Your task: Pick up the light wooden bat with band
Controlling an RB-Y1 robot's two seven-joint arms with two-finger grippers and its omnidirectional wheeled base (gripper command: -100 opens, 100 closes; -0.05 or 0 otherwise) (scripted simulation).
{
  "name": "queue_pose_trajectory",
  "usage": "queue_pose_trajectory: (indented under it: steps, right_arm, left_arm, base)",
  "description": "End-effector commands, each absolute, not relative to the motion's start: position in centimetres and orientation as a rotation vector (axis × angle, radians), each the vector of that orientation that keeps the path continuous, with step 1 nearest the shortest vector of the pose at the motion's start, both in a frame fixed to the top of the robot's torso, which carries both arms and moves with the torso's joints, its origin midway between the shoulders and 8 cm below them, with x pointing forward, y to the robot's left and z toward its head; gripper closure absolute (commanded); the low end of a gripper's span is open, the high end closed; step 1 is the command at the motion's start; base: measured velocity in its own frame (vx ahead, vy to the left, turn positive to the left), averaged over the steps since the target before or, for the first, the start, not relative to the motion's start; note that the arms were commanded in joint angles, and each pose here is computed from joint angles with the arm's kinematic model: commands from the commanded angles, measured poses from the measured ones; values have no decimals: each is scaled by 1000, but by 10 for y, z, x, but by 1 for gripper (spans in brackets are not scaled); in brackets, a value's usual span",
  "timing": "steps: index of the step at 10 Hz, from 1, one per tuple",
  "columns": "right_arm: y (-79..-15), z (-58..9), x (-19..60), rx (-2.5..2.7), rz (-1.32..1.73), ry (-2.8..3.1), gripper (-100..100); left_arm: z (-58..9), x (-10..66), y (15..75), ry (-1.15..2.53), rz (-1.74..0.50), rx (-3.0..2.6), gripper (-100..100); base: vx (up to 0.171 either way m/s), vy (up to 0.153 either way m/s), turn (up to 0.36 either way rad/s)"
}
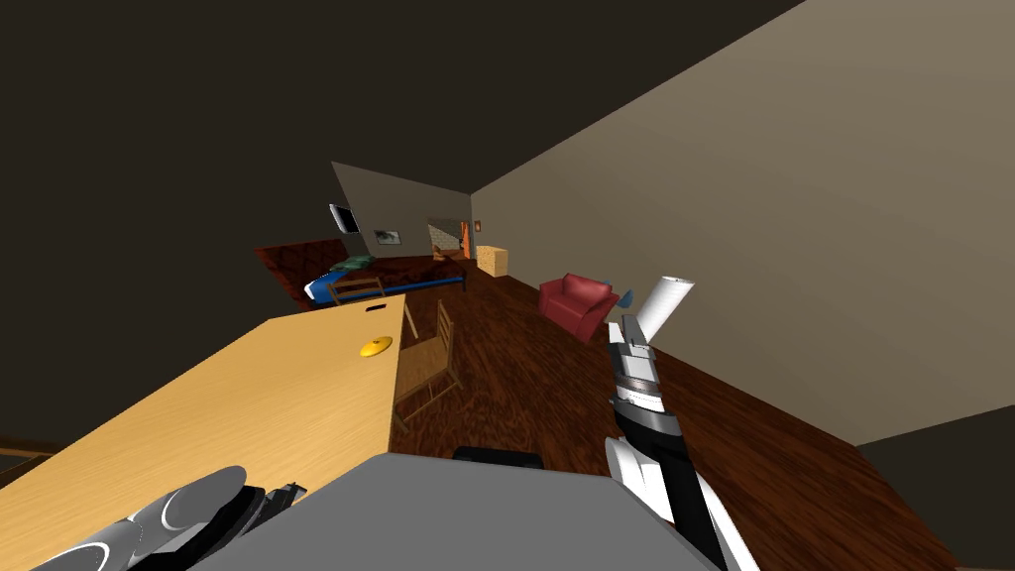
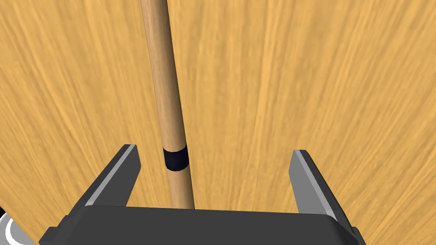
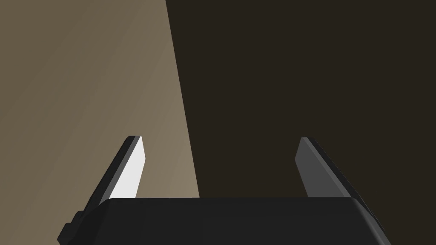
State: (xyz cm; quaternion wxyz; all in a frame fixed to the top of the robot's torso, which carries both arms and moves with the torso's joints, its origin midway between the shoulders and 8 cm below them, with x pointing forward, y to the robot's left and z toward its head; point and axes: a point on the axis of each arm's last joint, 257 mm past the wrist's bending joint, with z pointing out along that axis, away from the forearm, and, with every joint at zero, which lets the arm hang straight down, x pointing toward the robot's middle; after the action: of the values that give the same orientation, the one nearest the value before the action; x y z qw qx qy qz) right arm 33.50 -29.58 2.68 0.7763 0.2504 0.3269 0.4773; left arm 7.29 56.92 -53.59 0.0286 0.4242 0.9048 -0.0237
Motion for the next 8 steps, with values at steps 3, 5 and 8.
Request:
queue_pose_trajectory:
  steps: [3,5,8]
  right_arm:
    - [-296,27,335,542,1033,707,0]
    - [-296,27,335,542,1033,707,0]
    - [-296,27,335,542,1033,707,0]
  left_arm:
    - [-539,86,566,2801,-67,1273,-100]
    - [-542,98,563,2812,-63,1236,-100]
    - [-542,98,563,2812,-63,1236,-100]
  base:
    - [-42,-2,-142]
    - [-33,-39,-116]
    - [-5,-5,-16]
